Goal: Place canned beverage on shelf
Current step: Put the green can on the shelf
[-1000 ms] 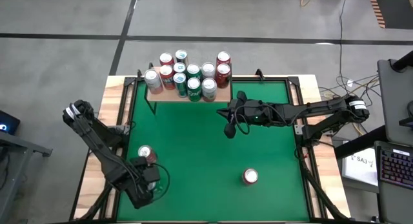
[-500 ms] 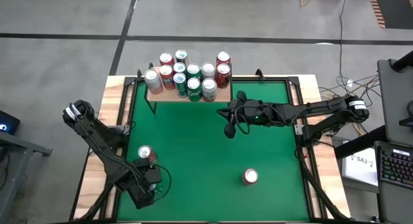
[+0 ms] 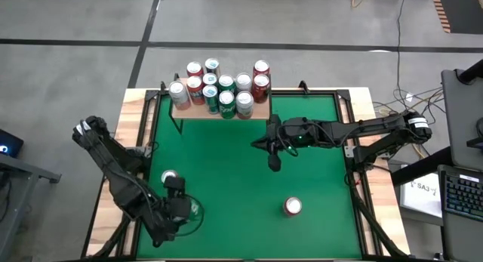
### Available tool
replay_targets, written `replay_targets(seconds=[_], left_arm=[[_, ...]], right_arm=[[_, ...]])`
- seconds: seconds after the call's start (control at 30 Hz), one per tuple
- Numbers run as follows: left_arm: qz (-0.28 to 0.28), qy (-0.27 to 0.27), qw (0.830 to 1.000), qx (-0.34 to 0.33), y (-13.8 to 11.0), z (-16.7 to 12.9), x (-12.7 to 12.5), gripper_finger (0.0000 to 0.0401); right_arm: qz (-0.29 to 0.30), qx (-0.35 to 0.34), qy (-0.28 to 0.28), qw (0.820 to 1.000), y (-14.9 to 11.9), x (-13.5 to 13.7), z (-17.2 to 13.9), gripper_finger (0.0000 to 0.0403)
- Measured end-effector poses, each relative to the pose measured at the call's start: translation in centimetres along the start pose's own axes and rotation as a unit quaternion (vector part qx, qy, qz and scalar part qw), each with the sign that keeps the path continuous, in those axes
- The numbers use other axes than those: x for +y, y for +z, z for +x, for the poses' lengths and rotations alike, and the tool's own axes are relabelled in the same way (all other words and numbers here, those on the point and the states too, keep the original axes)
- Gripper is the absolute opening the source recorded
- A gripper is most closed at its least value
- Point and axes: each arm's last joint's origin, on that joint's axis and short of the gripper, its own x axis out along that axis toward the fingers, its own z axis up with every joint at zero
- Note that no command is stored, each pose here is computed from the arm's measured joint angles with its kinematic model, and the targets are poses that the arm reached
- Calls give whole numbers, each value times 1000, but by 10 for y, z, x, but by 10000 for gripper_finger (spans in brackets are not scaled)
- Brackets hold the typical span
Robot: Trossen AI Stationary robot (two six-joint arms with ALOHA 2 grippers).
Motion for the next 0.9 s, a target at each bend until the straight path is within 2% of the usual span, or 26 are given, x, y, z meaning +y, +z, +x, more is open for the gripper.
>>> replay_targets(seconds=[0.13, 0.23, 0.4, 0.47, 0.57, 0.67, 0.9], left_arm=[[64, 28, 997, -41, 26, -18, 16, 286], [124, 38, 990, -63, 44, -26, 30, 286], [229, 60, 967, -100, 70, -33, 54, 286], [271, 51, 954, -119, 79, -33, 61, 286], [333, 5, 930, -153, 89, -28, 69, 286], [379, -28, 913, -152, 92, -21, 80, 286], [419, -16, 893, -160, 100, -17, 98, 286]], right_arm=[[0, 9, 80, 997, -1, 5, 0, 9], [0, 12, 110, 994, -1, 8, -1, 9], [-21, 17, 132, 991, -3, 22, -2, 20], [-32, 17, 143, 989, -4, 28, -2, 34], [-44, 14, 158, 986, -5, 38, -4, 65], [-39, 13, 171, 984, -5, 47, -5, 109], [28, 14, 173, 984, -7, 54, 3, 237]])
